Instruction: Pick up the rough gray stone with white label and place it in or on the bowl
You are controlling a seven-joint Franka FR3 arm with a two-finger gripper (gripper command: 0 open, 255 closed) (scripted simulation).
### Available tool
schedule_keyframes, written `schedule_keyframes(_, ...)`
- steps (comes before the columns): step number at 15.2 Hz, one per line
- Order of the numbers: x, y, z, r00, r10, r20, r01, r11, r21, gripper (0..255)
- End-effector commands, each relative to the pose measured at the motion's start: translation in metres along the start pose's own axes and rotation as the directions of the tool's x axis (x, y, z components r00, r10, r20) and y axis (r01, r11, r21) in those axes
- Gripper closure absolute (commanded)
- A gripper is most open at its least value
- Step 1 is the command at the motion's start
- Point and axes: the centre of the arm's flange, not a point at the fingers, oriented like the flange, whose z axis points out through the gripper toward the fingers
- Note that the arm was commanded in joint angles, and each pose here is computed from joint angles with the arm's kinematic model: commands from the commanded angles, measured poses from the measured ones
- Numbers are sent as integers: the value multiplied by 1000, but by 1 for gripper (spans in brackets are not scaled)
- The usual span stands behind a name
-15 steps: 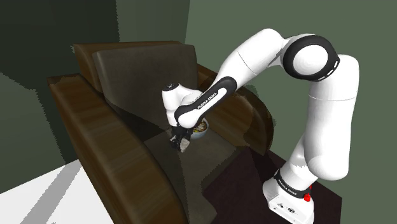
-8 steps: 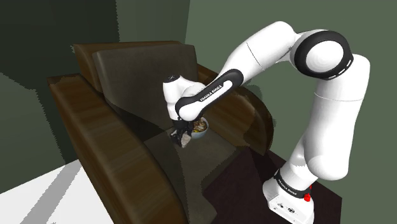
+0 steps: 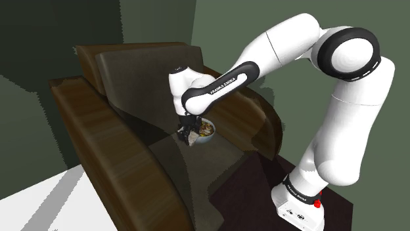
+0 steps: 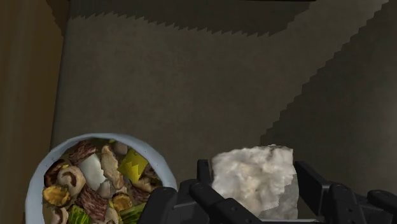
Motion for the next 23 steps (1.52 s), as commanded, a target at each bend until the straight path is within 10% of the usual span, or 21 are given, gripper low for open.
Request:
schedule_keyframes(1, -2, 1, -10, 1000, 0, 0, 0, 1000, 0, 255)
schedule_keyframes(23, 46, 160, -1, 1000, 0, 0, 0, 1000, 0, 255)
